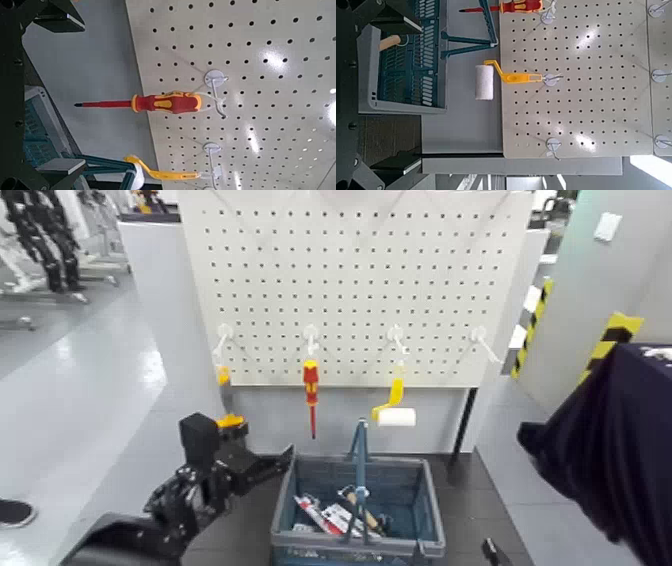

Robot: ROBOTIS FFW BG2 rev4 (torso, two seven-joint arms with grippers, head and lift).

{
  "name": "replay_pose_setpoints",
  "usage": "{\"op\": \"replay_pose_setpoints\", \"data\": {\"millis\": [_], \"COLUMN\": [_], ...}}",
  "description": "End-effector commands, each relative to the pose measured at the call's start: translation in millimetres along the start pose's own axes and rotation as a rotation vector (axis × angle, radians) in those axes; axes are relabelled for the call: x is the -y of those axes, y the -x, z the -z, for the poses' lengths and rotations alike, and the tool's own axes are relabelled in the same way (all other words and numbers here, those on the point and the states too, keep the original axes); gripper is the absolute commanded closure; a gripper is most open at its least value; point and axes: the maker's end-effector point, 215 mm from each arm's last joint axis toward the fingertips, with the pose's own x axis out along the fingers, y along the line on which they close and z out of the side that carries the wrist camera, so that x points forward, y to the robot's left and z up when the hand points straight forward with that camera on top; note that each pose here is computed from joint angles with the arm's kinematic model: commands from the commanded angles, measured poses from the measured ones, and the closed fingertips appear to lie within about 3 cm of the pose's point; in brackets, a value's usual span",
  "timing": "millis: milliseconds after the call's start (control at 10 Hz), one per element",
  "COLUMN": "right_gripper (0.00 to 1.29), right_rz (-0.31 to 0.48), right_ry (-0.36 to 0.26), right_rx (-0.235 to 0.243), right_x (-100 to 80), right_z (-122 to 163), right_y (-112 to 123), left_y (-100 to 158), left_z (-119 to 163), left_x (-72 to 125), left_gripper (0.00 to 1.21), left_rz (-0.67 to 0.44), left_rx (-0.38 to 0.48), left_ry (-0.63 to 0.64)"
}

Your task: Put the red screwdriver into the crate.

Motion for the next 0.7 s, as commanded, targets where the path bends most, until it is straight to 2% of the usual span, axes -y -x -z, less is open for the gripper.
{"op": "replay_pose_setpoints", "data": {"millis": [100,700], "right_gripper": [0.14,0.14], "right_rz": [-0.002,-0.006], "right_ry": [-0.003,-0.006], "right_rx": [-0.001,-0.001], "right_x": [-1.5,-3.4], "right_z": [1,1], "right_y": [0,-1], "left_y": [-16,-48], "left_z": [-12,-29], "left_x": [1.6,-1.5], "left_gripper": [0.11,0.11], "left_rz": [0.039,0.116], "left_rx": [-0.001,-0.01], "left_ry": [-0.012,-0.031]}}
